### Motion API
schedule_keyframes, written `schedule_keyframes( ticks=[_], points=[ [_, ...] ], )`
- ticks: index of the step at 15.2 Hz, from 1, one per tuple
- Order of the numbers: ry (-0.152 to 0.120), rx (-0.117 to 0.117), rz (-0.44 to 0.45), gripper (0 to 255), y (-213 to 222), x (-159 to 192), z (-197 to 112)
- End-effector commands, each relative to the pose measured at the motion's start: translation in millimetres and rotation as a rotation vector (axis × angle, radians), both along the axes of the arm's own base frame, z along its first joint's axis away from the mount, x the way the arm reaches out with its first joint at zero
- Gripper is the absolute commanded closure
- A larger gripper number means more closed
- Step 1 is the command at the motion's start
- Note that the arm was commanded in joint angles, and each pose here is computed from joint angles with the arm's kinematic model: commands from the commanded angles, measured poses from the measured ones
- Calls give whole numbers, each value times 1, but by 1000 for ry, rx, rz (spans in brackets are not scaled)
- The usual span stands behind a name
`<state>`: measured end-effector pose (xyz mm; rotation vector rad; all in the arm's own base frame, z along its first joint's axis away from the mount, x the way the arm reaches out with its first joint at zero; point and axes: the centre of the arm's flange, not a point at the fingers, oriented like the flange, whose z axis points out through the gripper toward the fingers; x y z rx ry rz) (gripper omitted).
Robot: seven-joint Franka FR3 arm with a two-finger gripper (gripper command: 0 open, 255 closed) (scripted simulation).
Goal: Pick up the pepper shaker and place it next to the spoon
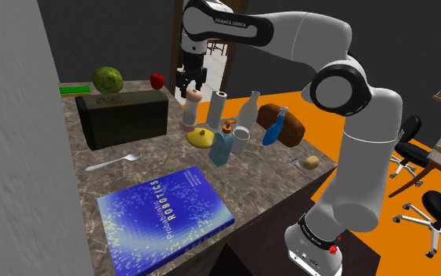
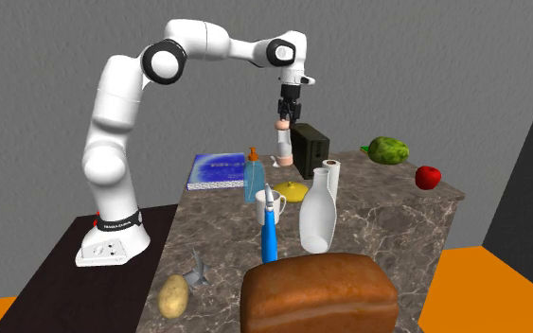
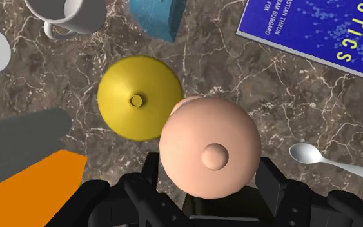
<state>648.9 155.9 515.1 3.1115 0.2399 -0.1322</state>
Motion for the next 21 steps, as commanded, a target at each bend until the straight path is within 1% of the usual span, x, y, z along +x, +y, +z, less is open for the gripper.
schedule_keyframes(
  ticks=[1, 8, 21],
  points=[
    [-1, 0, -1, 255, 23, 6, -7],
    [-1, 0, -1, 255, 113, 28, -34],
    [-1, 0, -1, 255, 113, 28, -102]
  ],
)
